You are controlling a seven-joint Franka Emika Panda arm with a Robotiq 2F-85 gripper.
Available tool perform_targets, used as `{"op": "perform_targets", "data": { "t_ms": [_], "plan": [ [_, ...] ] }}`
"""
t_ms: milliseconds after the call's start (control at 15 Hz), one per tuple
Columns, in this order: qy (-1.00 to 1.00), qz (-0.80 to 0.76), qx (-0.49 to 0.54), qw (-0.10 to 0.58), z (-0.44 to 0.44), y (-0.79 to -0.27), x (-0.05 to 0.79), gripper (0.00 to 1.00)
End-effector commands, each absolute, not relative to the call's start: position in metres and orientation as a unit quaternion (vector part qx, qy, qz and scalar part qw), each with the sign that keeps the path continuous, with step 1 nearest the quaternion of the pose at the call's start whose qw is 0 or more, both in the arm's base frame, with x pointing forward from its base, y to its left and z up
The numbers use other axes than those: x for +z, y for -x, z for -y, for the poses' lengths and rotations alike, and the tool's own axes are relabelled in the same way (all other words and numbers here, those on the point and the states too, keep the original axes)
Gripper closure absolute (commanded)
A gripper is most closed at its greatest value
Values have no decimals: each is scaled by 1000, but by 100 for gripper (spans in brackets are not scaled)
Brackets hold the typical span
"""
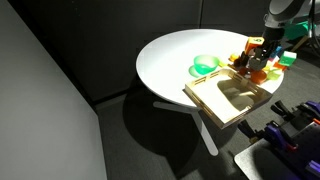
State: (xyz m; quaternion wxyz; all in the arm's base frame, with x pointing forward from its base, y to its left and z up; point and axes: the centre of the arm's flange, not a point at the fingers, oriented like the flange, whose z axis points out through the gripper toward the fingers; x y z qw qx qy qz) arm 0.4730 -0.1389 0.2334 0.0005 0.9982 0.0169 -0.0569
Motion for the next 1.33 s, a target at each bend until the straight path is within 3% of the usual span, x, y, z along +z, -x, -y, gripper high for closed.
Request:
{"op": "perform_targets", "data": {
  "t_ms": [0, 1267],
  "plan": [
    [-999, -22, -43, 3, 129, -475, 251, 67],
    [-997, -78, -4, -15, 70, -480, 292, 67]
  ]
}}
